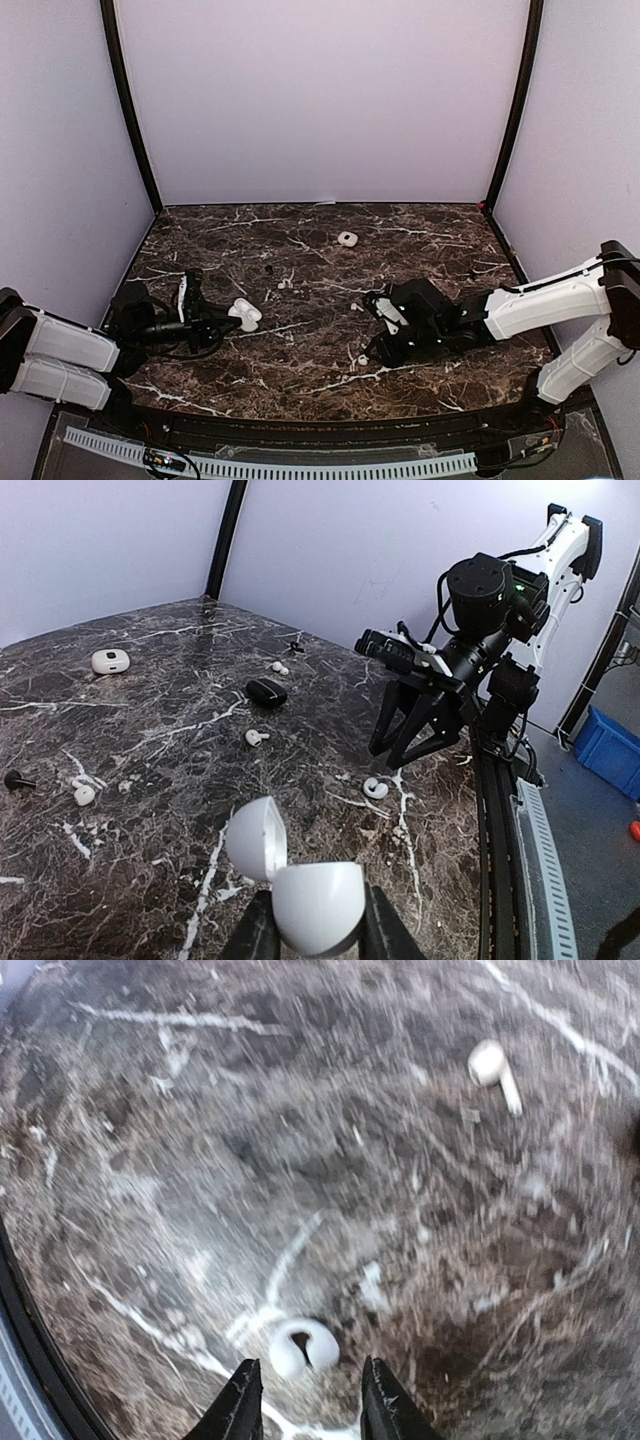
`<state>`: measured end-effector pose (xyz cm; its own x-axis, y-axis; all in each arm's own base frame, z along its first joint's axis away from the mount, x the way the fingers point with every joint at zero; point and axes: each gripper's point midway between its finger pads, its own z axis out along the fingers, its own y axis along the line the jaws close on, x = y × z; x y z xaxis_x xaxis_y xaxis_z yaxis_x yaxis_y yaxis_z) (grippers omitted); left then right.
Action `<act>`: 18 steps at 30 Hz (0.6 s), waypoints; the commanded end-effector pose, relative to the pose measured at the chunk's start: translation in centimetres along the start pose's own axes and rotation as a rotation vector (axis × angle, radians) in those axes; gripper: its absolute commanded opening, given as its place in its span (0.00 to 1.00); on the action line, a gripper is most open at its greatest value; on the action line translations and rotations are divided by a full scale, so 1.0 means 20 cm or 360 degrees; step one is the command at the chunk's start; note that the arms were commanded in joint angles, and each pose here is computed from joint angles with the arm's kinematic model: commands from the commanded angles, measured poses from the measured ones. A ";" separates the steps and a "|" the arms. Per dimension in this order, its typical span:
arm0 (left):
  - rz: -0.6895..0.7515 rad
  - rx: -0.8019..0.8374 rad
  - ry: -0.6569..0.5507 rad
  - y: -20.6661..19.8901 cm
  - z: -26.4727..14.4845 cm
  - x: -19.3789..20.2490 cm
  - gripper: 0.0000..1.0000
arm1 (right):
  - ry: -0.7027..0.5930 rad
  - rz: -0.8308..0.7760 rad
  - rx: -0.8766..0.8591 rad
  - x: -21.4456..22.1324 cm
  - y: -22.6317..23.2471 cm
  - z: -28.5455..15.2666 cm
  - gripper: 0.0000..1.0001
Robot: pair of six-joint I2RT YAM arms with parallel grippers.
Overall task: Insert the wireless bluetooth earbuds into the charging case
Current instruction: Move the left earbud to the center of the board, then adjust the left earbud at the center of the board.
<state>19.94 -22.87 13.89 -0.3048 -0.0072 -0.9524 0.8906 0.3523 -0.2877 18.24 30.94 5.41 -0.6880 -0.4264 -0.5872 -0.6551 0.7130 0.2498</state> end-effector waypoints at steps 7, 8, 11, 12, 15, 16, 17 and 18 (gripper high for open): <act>0.0037 0.0158 -0.0031 -0.06 0.02 -0.04 0.19 | 0.0113 -0.0035 0.0034 0.04 0.00 0.00 0.33; 0.0038 0.0159 -0.0031 -0.06 0.02 -0.04 0.19 | 0.0121 -0.0041 0.0033 0.03 0.00 0.00 0.33; 0.0036 0.0146 -0.0027 -0.06 0.02 -0.03 0.19 | 0.0115 -0.0059 0.0009 -0.01 0.06 -0.01 0.33; 0.0038 0.0141 -0.0026 -0.06 0.02 -0.03 0.19 | 0.0102 -0.0061 -0.0003 -0.03 0.08 -0.02 0.33; 0.0043 0.0135 -0.0026 -0.06 0.02 -0.03 0.19 | 0.0088 -0.0018 -0.0036 -0.08 0.14 -0.03 0.33; 0.0042 0.0133 -0.0026 -0.05 0.02 -0.03 0.19 | 0.0098 -0.0001 -0.0050 -0.08 0.16 -0.03 0.33; 0.0043 0.0132 -0.0026 -0.05 0.02 -0.03 0.19 | 0.0114 0.0018 -0.0057 -0.09 0.18 -0.03 0.33; 0.0041 0.0131 -0.0026 -0.05 0.02 -0.03 0.19 | 0.0129 0.0036 -0.0052 -0.09 0.20 -0.03 0.33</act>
<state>19.25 -23.40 13.52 -0.3233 0.0040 -0.9463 0.9054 0.2921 -0.3081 17.43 32.67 7.09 -0.6928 -0.4715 -0.5456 -0.6709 0.6987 0.2482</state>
